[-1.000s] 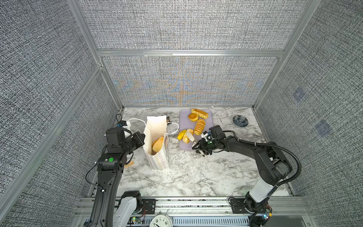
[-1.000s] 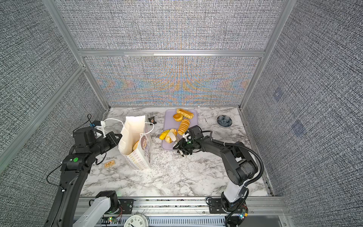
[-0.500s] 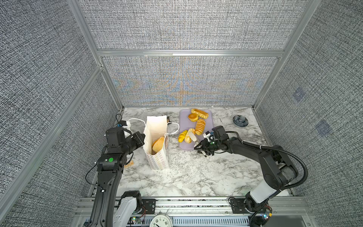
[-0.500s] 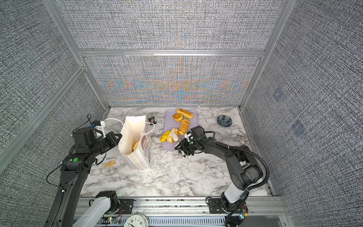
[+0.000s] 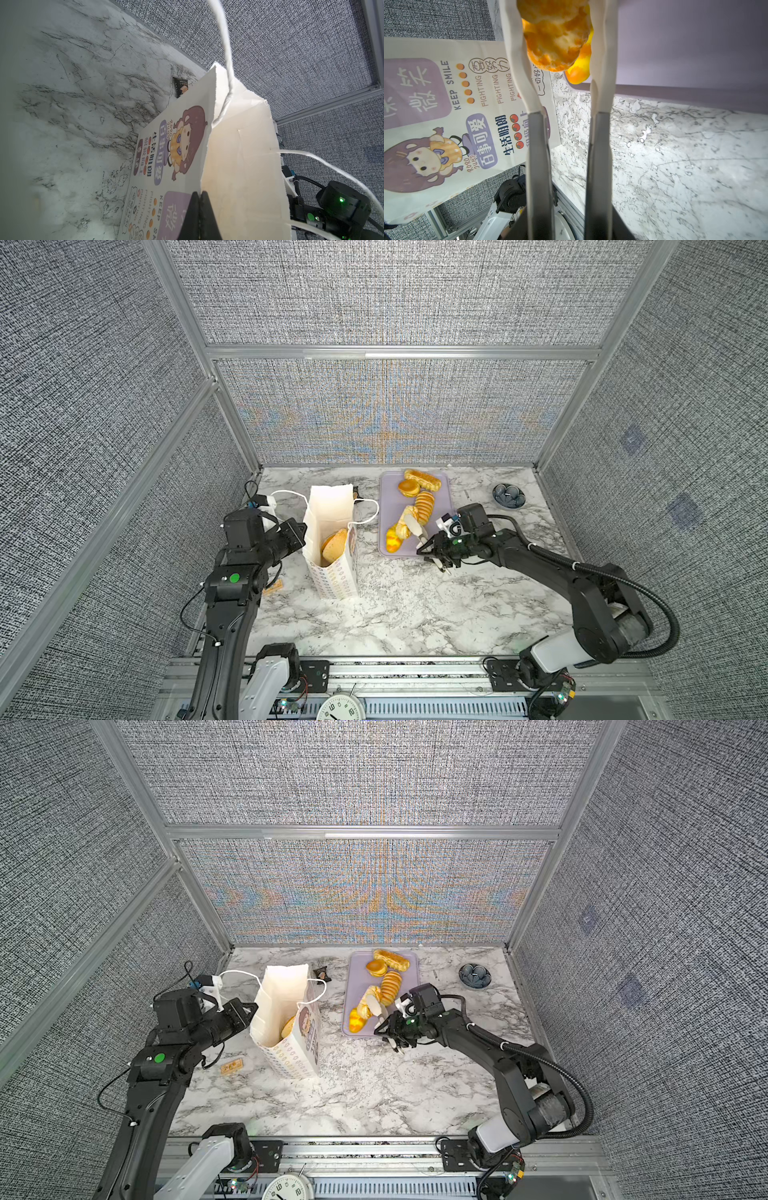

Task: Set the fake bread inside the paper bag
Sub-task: 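Lower the tongs onto the yellow-and-cream bun on the tray and pinch it, then lift the pinched bun with the tongs and carry it over the bag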

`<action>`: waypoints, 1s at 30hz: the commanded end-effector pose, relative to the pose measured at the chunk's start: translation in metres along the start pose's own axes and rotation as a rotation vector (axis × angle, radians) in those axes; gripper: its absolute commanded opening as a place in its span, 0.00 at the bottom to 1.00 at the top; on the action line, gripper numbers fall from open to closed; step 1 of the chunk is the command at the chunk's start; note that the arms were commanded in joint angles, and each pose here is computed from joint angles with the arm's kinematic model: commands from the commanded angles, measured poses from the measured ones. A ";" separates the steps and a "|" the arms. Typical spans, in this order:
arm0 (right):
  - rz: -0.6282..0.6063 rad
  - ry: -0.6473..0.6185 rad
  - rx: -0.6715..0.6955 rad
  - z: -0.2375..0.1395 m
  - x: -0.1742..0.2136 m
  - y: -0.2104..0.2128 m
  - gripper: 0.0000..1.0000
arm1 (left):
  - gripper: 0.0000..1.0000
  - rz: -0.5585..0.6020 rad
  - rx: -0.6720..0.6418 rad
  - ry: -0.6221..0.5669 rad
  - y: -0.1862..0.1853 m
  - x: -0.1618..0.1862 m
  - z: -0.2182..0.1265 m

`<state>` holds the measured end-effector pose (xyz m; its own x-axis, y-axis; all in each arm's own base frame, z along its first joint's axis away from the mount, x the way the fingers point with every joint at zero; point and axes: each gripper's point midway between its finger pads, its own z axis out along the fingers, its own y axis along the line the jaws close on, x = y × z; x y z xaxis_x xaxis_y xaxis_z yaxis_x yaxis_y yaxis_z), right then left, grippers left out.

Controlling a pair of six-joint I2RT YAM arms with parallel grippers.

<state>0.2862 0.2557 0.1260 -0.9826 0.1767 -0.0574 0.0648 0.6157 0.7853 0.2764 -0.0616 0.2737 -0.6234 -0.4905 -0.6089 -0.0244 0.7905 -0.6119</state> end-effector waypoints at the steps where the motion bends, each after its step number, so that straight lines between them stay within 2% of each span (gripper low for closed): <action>1: -0.038 -0.013 0.015 -0.009 0.000 0.003 0.38 | 0.00 0.008 0.001 -0.007 -0.002 -0.002 -0.002; 16: -0.097 -0.040 0.025 -0.033 0.001 0.023 0.38 | 0.00 0.006 0.004 -0.010 -0.002 -0.003 -0.002; 17: -0.121 -0.060 0.009 -0.040 -0.004 0.036 0.38 | 0.00 0.006 0.004 -0.010 -0.002 -0.003 -0.002; 30: -0.205 -0.105 -0.007 -0.073 -0.004 0.070 0.37 | 0.00 0.005 0.009 -0.019 -0.004 -0.005 -0.004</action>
<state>0.2838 0.2414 0.2164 -0.9569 0.1451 -0.2516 -0.0998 0.6492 0.7540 0.2764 -0.0617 0.2749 -0.6216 -0.4928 -0.6088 -0.0241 0.7889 -0.6140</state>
